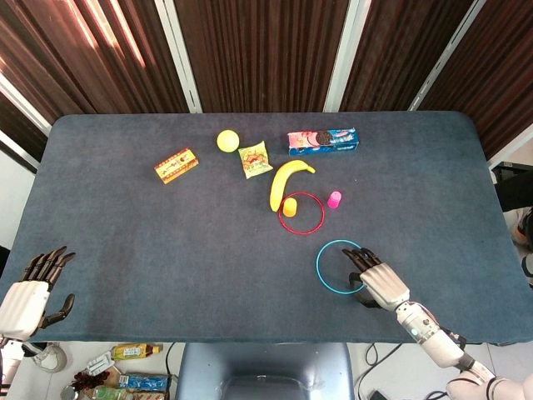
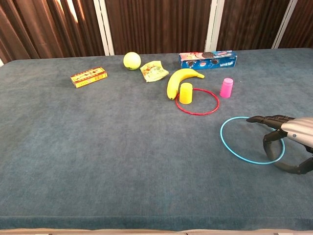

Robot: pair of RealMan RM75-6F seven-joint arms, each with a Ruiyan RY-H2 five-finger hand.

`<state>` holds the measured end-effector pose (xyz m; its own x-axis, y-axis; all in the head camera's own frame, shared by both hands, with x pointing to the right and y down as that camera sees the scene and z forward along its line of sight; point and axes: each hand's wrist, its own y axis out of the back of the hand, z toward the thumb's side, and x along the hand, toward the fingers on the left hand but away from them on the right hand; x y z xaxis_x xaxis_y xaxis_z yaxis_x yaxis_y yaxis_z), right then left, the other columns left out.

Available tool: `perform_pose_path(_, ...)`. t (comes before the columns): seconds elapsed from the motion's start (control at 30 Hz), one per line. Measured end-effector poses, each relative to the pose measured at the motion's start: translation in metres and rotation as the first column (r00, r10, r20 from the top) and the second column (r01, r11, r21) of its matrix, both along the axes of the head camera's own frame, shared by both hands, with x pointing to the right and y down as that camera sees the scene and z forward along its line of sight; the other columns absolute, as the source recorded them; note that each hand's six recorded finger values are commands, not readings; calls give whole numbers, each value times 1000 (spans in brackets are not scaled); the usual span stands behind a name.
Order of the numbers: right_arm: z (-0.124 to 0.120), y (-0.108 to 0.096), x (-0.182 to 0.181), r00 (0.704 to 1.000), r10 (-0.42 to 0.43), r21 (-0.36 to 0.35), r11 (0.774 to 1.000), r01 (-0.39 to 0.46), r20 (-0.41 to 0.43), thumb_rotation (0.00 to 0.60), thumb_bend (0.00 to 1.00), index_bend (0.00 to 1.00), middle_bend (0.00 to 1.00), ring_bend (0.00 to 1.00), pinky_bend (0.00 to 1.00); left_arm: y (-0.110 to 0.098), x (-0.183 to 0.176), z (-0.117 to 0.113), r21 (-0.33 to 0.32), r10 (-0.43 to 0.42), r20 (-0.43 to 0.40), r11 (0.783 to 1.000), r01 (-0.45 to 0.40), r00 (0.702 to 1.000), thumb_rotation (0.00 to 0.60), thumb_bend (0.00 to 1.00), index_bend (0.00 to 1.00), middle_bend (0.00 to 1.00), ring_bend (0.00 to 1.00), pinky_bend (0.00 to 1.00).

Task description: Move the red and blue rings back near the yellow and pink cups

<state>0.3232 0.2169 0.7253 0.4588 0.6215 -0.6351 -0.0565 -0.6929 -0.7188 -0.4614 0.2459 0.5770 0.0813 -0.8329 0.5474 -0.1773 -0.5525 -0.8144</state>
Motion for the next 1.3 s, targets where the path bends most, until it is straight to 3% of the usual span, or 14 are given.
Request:
perform_pose_path(0.23, 2, 2, 0, 1000, 2, -13, 1000, -2, 2, 600, 565, 711, 84, 0, 0, 0, 0, 0, -1, 0, 0, 1000, 0, 1000, 600, 452, 96, 0, 0, 75)
perform_pose_path(0.7, -3, -3, -3, 999, 13, 12, 1000, -14, 34, 600, 617, 842, 144, 0, 0, 1, -1, -1, 1, -1, 4, 1000, 1, 1000, 600, 452, 94, 0, 0, 75)
perform_pose_path(1.3, -25, -44, -19, 968, 107, 147, 979, -142, 225, 600, 618, 889, 184, 0, 0, 1, -1, 0, -3, 1, 7, 1000, -1, 1000, 600, 457, 94, 0, 0, 76)
